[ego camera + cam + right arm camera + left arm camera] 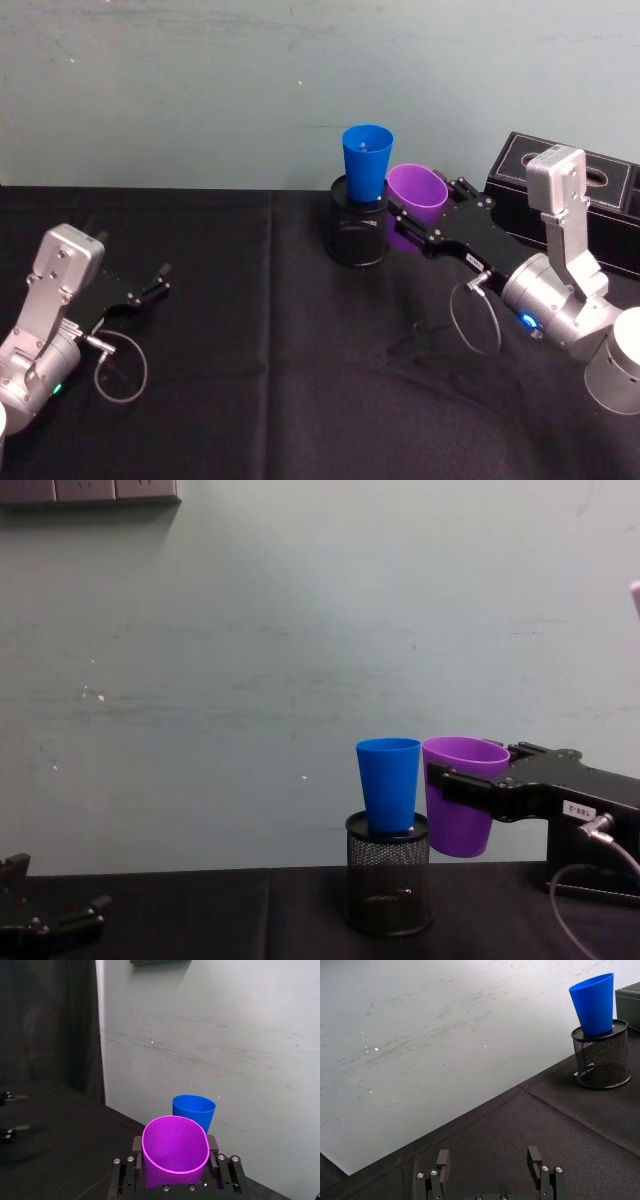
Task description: Pick up one cup with a gripper and tap it against the other cup.
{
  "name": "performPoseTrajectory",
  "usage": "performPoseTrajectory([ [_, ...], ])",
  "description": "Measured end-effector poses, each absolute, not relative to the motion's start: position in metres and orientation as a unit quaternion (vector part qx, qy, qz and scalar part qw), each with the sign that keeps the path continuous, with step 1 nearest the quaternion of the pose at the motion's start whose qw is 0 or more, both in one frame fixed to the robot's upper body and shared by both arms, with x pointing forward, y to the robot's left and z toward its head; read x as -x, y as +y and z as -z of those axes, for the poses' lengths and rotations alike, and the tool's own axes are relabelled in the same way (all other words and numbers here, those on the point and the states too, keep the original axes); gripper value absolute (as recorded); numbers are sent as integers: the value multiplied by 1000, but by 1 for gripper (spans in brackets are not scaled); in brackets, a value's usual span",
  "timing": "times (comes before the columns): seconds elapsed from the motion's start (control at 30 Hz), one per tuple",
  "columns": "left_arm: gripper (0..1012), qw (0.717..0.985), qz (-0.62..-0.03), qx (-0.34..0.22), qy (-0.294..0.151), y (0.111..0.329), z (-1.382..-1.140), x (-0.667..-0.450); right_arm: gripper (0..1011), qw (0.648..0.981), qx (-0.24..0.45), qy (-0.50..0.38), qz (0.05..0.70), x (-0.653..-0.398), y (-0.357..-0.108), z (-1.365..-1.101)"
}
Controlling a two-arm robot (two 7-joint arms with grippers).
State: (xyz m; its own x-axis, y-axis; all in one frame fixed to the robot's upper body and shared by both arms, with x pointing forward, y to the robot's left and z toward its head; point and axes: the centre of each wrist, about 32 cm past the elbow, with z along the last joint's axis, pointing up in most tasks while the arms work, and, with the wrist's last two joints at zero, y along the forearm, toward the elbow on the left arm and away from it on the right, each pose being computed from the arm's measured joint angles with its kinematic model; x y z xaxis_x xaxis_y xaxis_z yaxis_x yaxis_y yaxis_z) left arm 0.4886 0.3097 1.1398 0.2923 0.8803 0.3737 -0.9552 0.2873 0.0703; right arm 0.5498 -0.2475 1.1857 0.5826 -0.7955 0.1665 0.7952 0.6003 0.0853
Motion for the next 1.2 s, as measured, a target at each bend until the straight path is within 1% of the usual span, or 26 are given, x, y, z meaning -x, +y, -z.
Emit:
performPoseTrajectory([
  [0.33, 1011, 791, -580, -141, -132, 310, -1140, -489, 738, 899, 4, -96, 427, -536, -251, -1186],
  [0.77, 1011, 791, -580, -141, -132, 310, -1140, -489, 738, 902, 8, -81, 423, -516, -260, -1174],
  [1.2, 1011, 791, -580, -142, -132, 310, -1140, -489, 738, 902, 14, -70, 425, -505, -259, -1161],
])
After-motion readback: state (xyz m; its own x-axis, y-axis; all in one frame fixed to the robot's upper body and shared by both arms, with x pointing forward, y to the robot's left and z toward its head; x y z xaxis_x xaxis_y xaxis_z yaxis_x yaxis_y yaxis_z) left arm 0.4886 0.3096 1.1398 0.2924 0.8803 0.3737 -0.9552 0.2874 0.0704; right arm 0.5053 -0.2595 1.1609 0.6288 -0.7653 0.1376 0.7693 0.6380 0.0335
